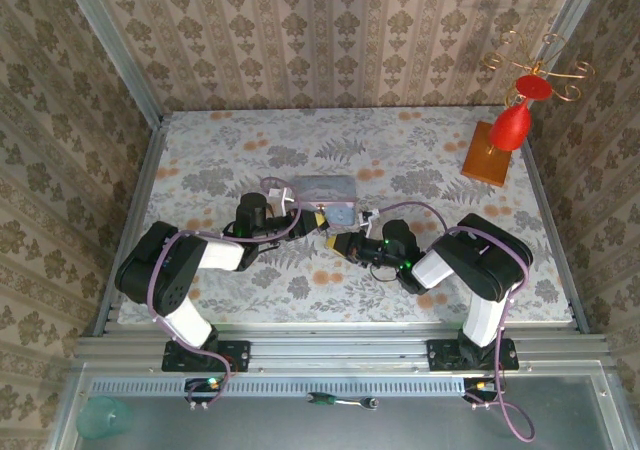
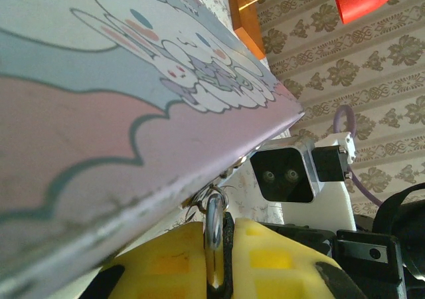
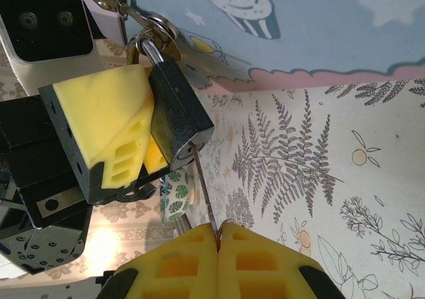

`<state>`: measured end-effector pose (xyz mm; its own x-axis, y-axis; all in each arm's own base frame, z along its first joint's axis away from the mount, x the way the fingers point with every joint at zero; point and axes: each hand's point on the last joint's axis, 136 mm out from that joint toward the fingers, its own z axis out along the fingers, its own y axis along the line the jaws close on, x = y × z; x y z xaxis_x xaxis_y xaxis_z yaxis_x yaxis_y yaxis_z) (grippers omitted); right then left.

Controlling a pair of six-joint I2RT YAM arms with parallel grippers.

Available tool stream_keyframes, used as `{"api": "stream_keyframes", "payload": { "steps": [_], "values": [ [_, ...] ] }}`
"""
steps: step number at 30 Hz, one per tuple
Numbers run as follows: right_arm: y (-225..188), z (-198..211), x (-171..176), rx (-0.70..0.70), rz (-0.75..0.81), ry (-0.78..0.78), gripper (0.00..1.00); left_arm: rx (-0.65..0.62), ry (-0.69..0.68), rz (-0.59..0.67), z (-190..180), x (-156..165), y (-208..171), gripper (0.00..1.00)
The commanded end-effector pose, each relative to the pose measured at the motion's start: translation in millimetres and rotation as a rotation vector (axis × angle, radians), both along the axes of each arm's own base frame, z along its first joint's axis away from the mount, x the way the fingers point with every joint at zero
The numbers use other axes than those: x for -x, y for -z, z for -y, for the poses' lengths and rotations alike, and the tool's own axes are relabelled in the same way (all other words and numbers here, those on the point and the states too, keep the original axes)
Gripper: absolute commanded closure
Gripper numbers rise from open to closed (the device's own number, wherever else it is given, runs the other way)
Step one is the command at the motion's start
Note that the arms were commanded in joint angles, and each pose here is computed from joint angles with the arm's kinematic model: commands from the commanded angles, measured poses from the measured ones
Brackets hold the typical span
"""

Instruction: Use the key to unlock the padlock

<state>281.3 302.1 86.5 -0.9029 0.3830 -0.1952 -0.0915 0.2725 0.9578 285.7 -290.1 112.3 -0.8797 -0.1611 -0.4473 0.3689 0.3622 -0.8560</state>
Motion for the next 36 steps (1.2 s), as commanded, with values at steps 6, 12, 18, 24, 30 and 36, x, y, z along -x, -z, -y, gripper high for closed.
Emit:
{"api": "stream_keyframes", "payload": {
  "steps": [6, 12, 18, 24, 30, 36],
  "values": [
    [-15, 6, -13, -0.042, 0.042, 0.025, 1.00, 0.052, 0.061, 0.034, 5, 9, -15, 1.00],
    [-19, 10, -18, -0.054, 0.042, 0.035, 1.00, 0.063, 0.068, 0.042, 6, 10, -18, 1.00],
    [-20, 10, -20, -0.059, 0.039, 0.043, 1.00, 0.070, 0.075, 0.046, 9, 11, -19, 1.00],
    [-18, 16, -24, -0.056, 0.031, 0.072, 1.00, 0.084, 0.087, 0.047, 12, 13, -21, 1.00],
    [-21, 19, -28, -0.066, 0.033, 0.075, 1.00, 0.086, 0.089, 0.049, 13, 14, -21, 1.00],
    [-24, 9, -25, -0.074, 0.034, 0.060, 1.00, 0.087, 0.095, 0.044, 15, 15, -20, 1.00]
  ]
}}
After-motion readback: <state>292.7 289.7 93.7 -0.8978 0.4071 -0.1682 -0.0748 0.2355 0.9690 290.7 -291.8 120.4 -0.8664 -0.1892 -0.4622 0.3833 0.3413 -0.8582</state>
